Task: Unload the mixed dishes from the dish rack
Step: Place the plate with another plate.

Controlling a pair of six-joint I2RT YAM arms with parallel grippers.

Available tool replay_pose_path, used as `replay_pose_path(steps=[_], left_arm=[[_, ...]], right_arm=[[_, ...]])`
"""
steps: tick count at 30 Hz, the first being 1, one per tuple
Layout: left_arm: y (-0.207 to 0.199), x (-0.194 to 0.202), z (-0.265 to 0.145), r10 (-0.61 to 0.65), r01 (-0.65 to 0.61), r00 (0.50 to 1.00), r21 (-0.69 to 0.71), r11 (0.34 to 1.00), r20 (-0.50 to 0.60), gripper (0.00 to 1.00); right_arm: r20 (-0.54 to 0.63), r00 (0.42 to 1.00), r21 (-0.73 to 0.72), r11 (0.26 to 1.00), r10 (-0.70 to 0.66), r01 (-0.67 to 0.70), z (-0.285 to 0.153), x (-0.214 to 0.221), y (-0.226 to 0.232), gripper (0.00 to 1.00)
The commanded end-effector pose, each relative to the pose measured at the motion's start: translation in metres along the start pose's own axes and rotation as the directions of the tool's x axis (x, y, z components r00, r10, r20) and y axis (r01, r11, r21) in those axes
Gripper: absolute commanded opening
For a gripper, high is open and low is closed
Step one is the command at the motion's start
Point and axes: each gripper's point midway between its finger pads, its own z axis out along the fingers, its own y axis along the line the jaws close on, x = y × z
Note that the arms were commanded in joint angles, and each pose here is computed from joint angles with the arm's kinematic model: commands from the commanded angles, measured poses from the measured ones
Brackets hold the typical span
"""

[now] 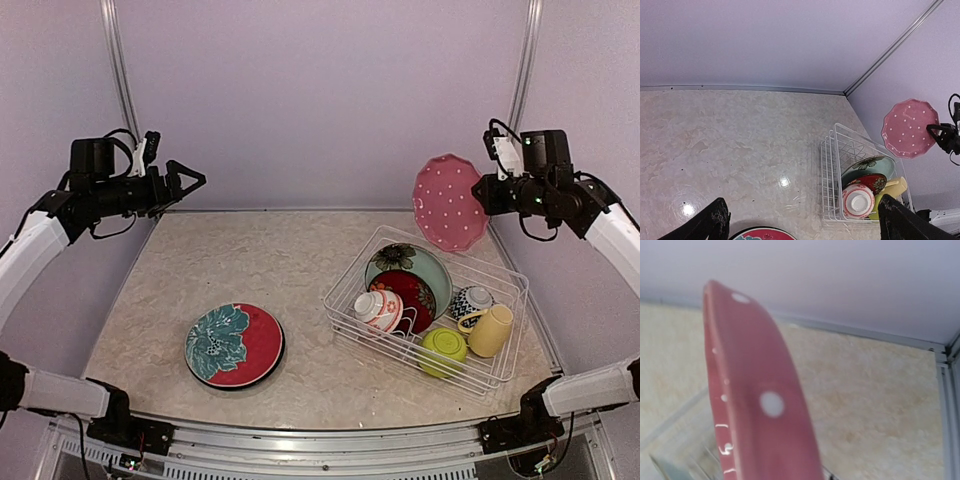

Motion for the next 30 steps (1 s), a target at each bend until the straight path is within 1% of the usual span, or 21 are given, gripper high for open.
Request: replay_pose_path(steps=[1,4,7,11,15,20,23,26,30], left_arm=[[-0.015,-0.008,-0.009,0.036,-0.037,0.999,0.031,0.999,0.033,0.99],[-0.016,-0.009,-0.011,0.041,-0.042,0.998,0.027,0.999,0.039,0.99],[-0.016,-0.01,-0.013,0.045,-0.046,0.998,0.023,0.999,0.045,0.99],[-0.017,-0.011,-0.015,0.053,-0.054,0.997,0.017,0.998,0.053,0.99],[-0.016,-0.013,-0.017,0.058,-0.058,0.996,0.009,0.998,0.061,0.99],[-0.015,-0.013,-0.016,0.056,-0.057,0.997,0.006,0.998,0.06,0.99],[-0.016,-0.013,-0.017,0.056,-0.057,0.997,0.007,0.998,0.06,0.99],[-0.016,-0.013,-0.017,0.056,-0.057,0.997,0.006,0.998,0.06,0.99],[-0.016,-0.012,-0.015,0.055,-0.055,0.997,0.01,0.998,0.054,0.99]], right_arm=[[0.278,0.937,-0.114,0.975,0.213,-0.189,-0.022,-0.082,0.009,0.0],[0.264,0.926,-0.203,0.954,0.271,-0.221,-0.012,-0.094,0.024,0.0],[0.229,0.918,-0.326,0.914,0.323,-0.241,0.0,-0.099,0.051,0.0],[0.171,0.933,-0.412,0.883,0.318,-0.226,0.019,-0.094,0.102,0.0],[0.104,0.942,-0.505,0.833,0.319,-0.227,0.035,-0.084,0.156,0.0],[-0.011,0.957,-0.622,0.747,0.29,-0.234,0.056,-0.056,0.236,0.0],[-0.088,0.965,-0.668,0.704,0.246,-0.241,0.071,-0.029,0.283,0.0],[-0.164,0.966,-0.715,0.651,0.202,-0.257,0.084,-0.001,0.327,0.0],[-0.232,0.961,-0.763,0.586,0.148,-0.274,0.09,0.026,0.376,0.0]])
